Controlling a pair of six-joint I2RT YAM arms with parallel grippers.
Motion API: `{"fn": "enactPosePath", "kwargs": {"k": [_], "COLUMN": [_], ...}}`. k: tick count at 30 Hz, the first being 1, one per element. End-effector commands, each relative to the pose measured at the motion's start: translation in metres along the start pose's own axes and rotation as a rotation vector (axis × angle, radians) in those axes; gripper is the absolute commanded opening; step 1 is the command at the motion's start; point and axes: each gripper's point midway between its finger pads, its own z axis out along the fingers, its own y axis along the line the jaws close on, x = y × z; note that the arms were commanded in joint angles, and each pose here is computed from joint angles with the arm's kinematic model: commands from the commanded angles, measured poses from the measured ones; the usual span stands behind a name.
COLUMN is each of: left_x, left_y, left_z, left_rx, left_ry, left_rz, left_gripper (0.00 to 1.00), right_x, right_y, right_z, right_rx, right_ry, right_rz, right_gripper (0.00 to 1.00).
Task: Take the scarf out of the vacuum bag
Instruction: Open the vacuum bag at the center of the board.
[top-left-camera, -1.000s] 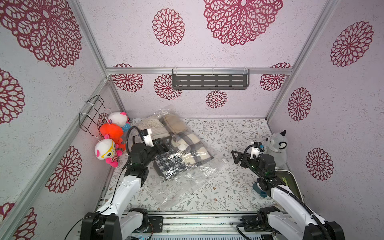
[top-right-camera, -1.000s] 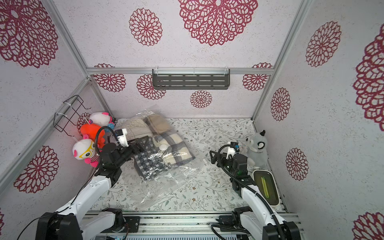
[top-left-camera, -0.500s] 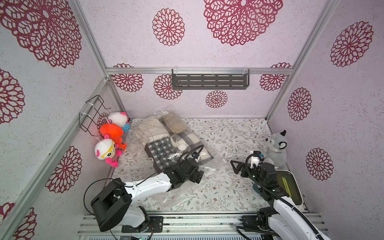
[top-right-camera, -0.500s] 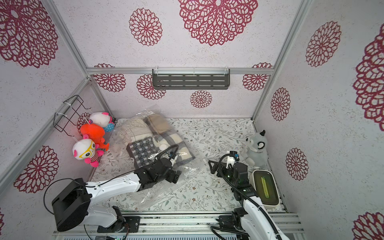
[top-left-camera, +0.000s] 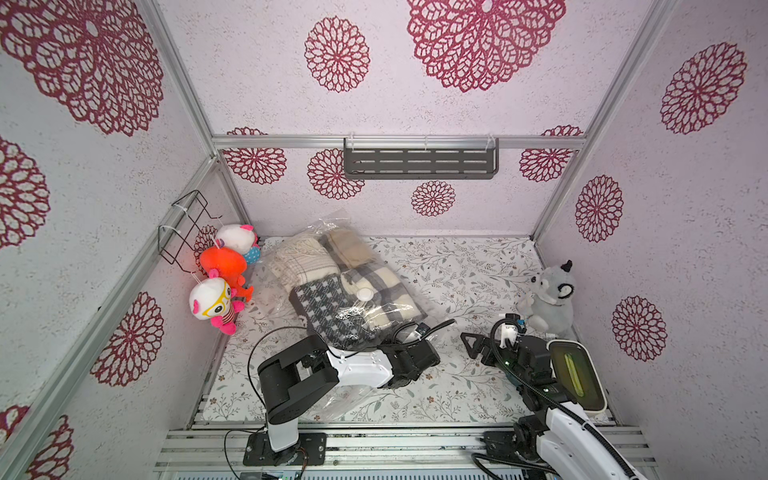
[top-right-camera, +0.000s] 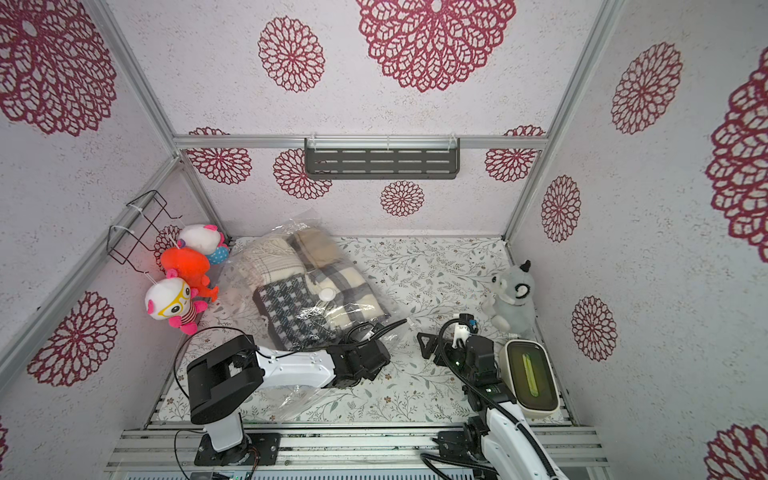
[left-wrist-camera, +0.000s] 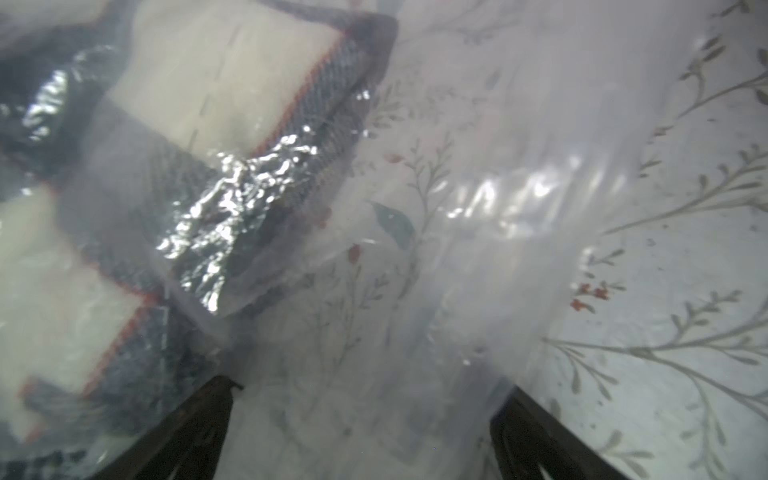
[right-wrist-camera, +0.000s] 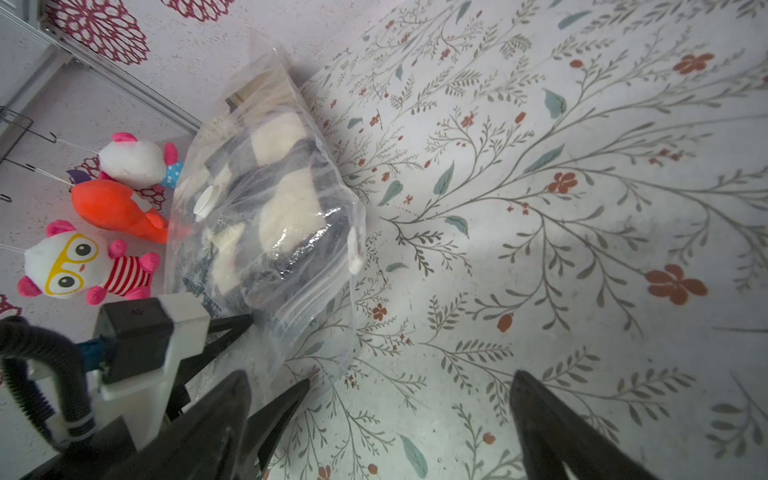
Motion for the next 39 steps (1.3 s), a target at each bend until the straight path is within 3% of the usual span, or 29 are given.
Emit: {"fn": "enactPosePath", "kwargs": {"k": [1, 3, 6, 8, 9, 13, 16, 21, 25, 31, 35, 39], "left_x": [0.004, 0.005, -0.008, -0.021, -0.028, -0.058, -0.08, -0.111, -0.123, -0.152, -0.156, -0.158], "left_y": [0.011, 0.009, 0.014, 0.019, 0.023, 0.022, 0.039, 0.057, 0.067, 0.069, 0.082, 0.088], "left_z": [0.002, 0.002, -0.01, -0.02, -0.025, -0.04, -0.054, -0.079, -0.088, -0.087, -0.073, -0.061], "left_rx": [-0.134, -0.139, -0.149, -0.129, -0.121, -0.022, -0.101, -0.092, -0.023, 0.101, 0.055, 0.145], "left_ry": [-0.001, -0.01, -0.045, -0.072, -0.08, -0.113, -0.126, -0.162, -0.177, -0.216, -0.179, -0.161], "left_rz": [0.023, 0.037, 0.025, 0.011, 0.001, -0.018, 0.002, 0.0, -0.057, -0.151, -0.169, -0.249], "left_gripper": [0.9, 0.73, 0.39, 0.05, 0.0, 0.0, 0.0, 0.0, 0.0, 0.0, 0.0, 0.0], "right_x": [-0.01, -0.01, -0.005, 0.001, 0.005, 0.02, 0.029, 0.029, 0.033, 0.033, 0.023, 0.01], "right_y": [0.006, 0.007, 0.013, 0.026, 0.032, 0.053, 0.077, 0.111, 0.129, 0.176, 0.163, 0.117], "right_z": [-0.002, -0.003, -0.004, -0.005, -0.006, -0.008, -0.009, 0.0, 0.024, 0.069, 0.112, 0.133], "right_rx": [-0.02, -0.029, -0.073, -0.152, -0.184, -0.283, -0.363, -0.415, -0.398, -0.528, -0.47, -0.394], "right_ry": [-0.044, -0.051, -0.046, -0.037, -0.032, -0.01, 0.009, -0.005, 0.01, 0.052, 0.08, 0.043], "right_rz": [-0.012, -0.009, -0.001, -0.006, -0.007, -0.024, -0.04, -0.064, -0.054, -0.045, 0.048, 0.166], "right_gripper": [0.98, 0.98, 0.96, 0.93, 0.92, 0.86, 0.86, 0.86, 0.88, 0.86, 0.72, 0.69]}}
